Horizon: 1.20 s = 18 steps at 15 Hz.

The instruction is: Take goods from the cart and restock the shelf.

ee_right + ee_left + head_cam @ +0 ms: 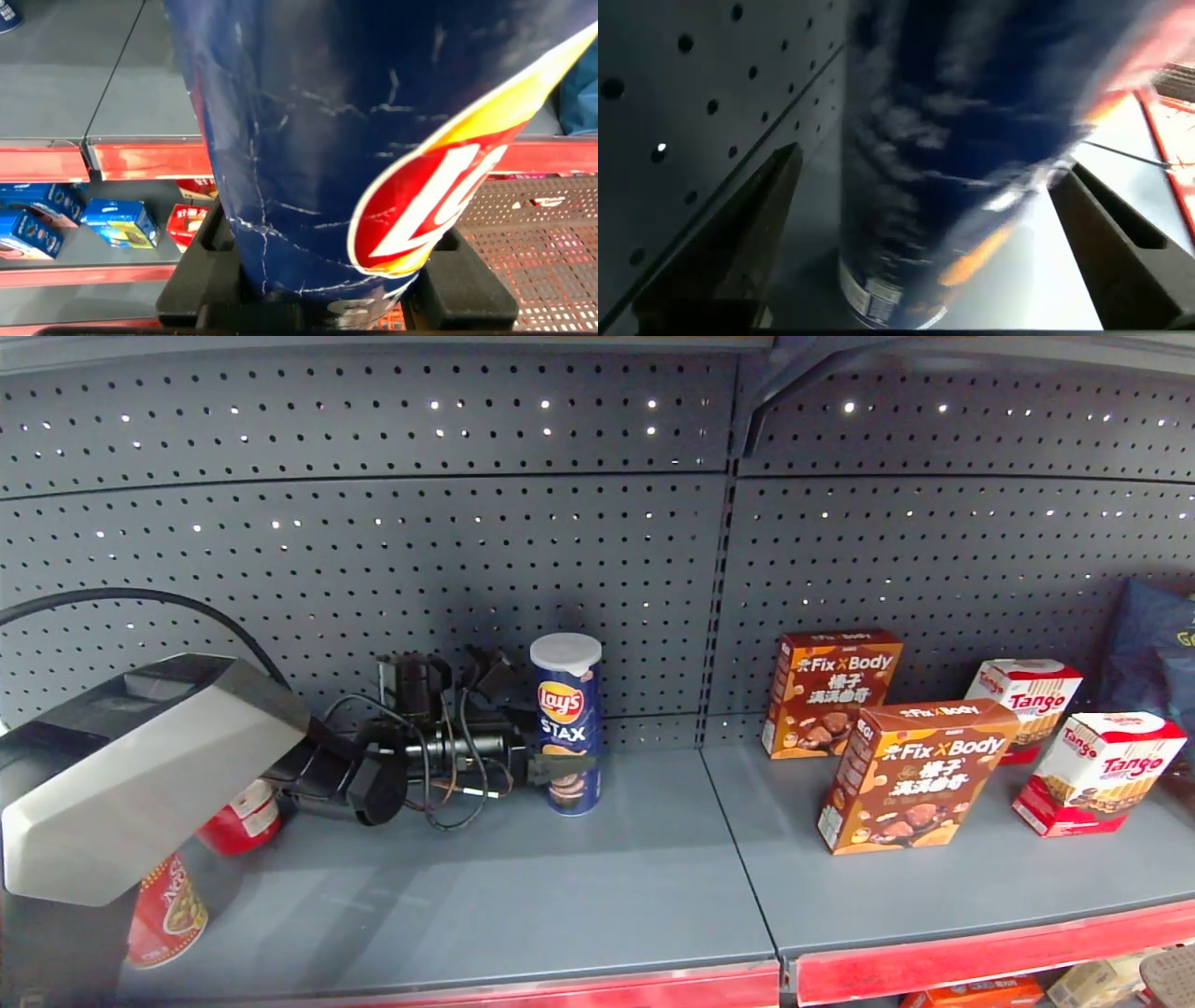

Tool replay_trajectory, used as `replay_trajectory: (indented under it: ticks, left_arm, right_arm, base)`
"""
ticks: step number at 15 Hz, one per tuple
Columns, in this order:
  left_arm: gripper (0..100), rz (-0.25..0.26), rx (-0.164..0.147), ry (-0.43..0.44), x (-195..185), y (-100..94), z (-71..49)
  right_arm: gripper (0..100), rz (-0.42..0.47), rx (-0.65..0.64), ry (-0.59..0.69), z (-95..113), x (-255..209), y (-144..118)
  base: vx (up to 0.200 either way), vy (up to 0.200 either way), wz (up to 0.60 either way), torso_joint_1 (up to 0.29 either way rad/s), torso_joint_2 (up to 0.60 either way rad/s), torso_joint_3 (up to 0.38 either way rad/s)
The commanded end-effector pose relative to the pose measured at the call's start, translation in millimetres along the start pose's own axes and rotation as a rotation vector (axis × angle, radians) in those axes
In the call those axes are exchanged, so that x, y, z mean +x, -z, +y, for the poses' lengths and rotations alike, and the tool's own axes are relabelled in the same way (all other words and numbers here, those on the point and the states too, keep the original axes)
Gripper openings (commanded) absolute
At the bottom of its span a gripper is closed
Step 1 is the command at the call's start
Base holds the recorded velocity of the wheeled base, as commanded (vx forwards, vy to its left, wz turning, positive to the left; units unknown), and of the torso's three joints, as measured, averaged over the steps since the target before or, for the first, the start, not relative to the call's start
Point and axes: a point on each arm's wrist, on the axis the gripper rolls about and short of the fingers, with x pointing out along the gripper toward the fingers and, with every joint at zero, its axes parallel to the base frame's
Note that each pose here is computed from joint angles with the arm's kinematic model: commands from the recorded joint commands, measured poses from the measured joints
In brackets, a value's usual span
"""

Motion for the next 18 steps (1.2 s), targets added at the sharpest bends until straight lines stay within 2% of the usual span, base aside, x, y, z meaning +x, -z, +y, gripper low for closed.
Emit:
replay_trajectory:
  ticks: [1, 2, 3, 6, 9, 12, 13, 14, 15, 16, 18]
  left_arm:
    - [100, 0.000, 0.001, 0.003, 7.7, 5.3, 3.3]
    - [0, -0.005, 0.008, 0.003, 9.3, 4.6, 5.8]
    - [0, -0.011, 0.019, 0.002, 11.0, 1.3, 7.2]
    - [0, -0.009, 0.020, -0.007, 13.2, -0.3, 3.6]
    - [0, -0.007, 0.036, -0.063, 4.2, -16.1, -19.4]
    - [0, -0.002, 0.057, -0.149, -13.1, -33.6, -70.6]
    - [0, -0.021, 0.077, -0.162, -21.3, -35.7, -82.3]
    - [0, -0.031, 0.082, -0.166, -25.2, -35.6, -87.1]
    - [0, -0.053, 0.103, -0.184, -36.2, -33.9, -105.4]
    - [0, -0.051, 0.103, -0.216, -44.4, -28.5, -120.8]
    - [0, -0.040, 0.093, -0.279, -55.4, -18.6, -138.7]
  right_arm:
    - [0, 0.003, 0.000, -0.001, 0.0, 0.3, 0.2]
    - [0, 0.005, 0.000, -0.001, 0.1, 0.5, 0.6]
    - [0, 0.006, 0.000, 0.002, 0.1, 0.4, 1.2]
    - [0, 0.012, 0.000, -0.002, 0.2, 1.1, 2.4]
    - [0, 0.015, 0.000, -0.002, 0.2, 1.8, 2.1]
    - [0, 0.009, 0.000, 0.002, 0.0, 1.1, 0.9]
    - [0, 0.009, 0.000, 0.002, 0.0, 1.1, 0.9]
    - [0, 0.010, 0.001, 0.005, 0.0, 1.1, 0.9]
    - [0, 0.007, 0.002, 0.005, 0.0, 0.7, 0.6]
    - [0, 0.007, 0.002, 0.008, 0.0, 0.3, 1.0]
    - [0, 0.008, 0.003, 0.009, 0.1, 0.1, 2.0]
  base:
    - [0.000, 0.000, 0.00, 0.000, 0.00, 0.000]
    - [0.000, 0.000, 0.00, 0.000, 0.00, 0.000]
    - [0.000, 0.000, 0.00, 0.000, 0.00, 0.000]
    - [0.000, 0.000, 0.00, 0.000, 0.00, 0.000]
    - [0.000, 0.000, 0.00, 0.000, 0.00, 0.000]
    - [0.000, 0.000, 0.00, 0.000, 0.00, 0.000]
    - [0.000, 0.000, 0.00, 0.000, 0.00, 0.000]
    - [0.000, 0.000, 0.00, 0.000, 0.00, 0.000]
    - [0.000, 0.000, 0.00, 0.000, 0.00, 0.000]
    - [0.000, 0.000, 0.00, 0.000, 0.00, 0.000]
    - [0.000, 0.000, 0.00, 0.000, 0.00, 0.000]
